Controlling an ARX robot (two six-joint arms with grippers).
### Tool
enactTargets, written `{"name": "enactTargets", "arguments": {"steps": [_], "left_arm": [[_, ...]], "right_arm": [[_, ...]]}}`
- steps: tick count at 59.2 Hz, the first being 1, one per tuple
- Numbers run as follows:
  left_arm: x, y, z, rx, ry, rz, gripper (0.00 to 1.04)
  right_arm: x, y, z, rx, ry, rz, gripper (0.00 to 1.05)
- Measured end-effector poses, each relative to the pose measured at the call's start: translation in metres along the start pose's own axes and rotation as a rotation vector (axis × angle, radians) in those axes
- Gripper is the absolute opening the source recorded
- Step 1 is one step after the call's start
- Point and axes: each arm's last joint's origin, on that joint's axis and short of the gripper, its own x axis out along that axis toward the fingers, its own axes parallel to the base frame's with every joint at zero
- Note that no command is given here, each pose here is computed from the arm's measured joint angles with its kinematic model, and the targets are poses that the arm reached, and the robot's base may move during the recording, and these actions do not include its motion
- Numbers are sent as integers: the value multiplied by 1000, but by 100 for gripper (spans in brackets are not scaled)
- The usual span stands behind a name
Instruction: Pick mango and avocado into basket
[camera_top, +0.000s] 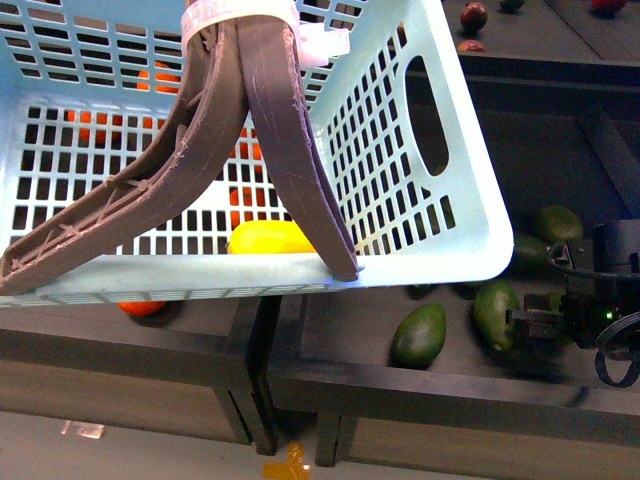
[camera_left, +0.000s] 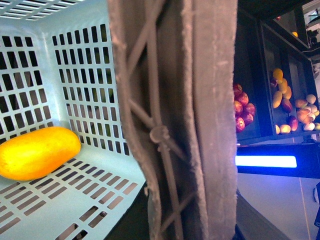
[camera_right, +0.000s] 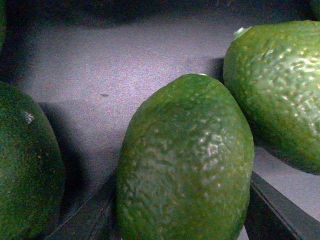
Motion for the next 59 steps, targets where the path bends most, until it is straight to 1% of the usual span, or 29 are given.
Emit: {"name": "enactTargets", "arguments": {"steps": [25, 32, 43, 59], "left_arm": [[0, 0, 0, 0, 0, 0, 17], [0, 0, 0, 0, 0, 0, 17], [0, 0, 0, 0, 0, 0, 17], [0, 0, 0, 0, 0, 1, 17]], "right_arm": [[0, -1, 1, 2, -4, -2, 54], [-2, -2, 5, 6, -14, -2, 54], [-10, -6, 21, 18, -55, 4, 54], [-35, -13, 52, 40, -138, 14, 54]]}}
